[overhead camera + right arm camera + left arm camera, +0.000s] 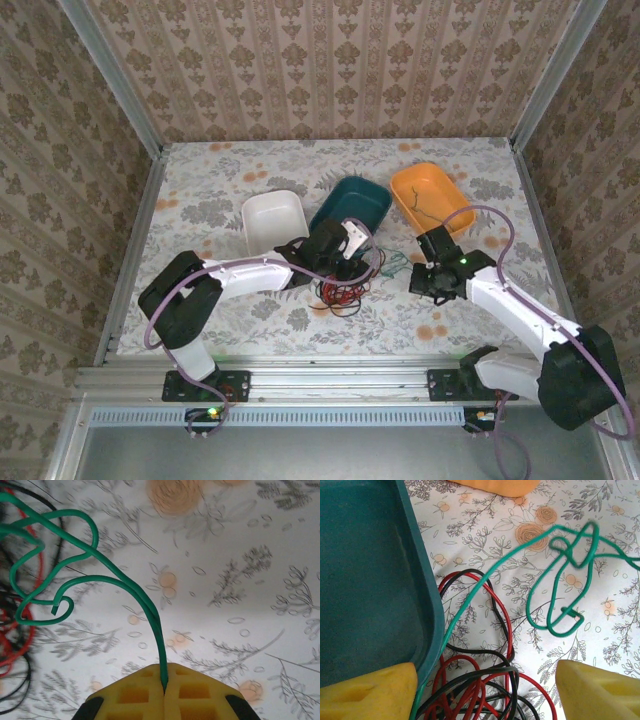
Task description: Untangle the cables
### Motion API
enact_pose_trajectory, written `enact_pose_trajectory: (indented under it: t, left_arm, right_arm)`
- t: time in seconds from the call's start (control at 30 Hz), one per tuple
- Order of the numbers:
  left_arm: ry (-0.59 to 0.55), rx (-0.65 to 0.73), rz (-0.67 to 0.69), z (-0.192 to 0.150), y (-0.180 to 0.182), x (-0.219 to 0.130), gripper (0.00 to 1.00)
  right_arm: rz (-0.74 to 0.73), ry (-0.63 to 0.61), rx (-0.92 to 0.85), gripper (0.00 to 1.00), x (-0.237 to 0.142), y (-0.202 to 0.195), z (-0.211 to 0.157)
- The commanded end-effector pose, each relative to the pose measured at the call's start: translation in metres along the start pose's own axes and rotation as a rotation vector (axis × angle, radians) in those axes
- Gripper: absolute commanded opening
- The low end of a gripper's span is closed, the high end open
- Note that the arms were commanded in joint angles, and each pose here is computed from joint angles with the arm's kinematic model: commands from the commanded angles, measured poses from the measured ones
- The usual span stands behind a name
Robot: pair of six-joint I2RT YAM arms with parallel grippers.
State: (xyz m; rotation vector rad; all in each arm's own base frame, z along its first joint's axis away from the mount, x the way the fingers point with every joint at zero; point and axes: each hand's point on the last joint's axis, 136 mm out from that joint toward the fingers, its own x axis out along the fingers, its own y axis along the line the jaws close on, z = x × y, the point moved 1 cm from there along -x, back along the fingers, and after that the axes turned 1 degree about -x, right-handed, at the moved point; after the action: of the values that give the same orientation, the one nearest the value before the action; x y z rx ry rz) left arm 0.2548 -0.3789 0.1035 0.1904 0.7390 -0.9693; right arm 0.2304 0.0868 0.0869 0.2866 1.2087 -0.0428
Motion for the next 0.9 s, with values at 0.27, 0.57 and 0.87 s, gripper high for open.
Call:
enact_pose_trajectory:
  t: [0.27,0.57,0.87]
  left_arm:
    - [-0.021,-0.105,0.066,-0.011,0.035,-0.018,0.73]
    - [-0.04,-0.072,0.024,-0.004,0.033,-0.023,0.73]
    - [0.026,-0.081,0.069,-0.012,0.047,-0.011,0.67]
  right_arm:
    - [0.147,-0.021,0.025,0.0,-0.006,0.014,0.007]
    - [0.197,0.036,0.015,0.0,-0.001,0.015,-0.007]
    - [0.283,0.024,-0.006,0.0,-0.005,0.029,-0.002]
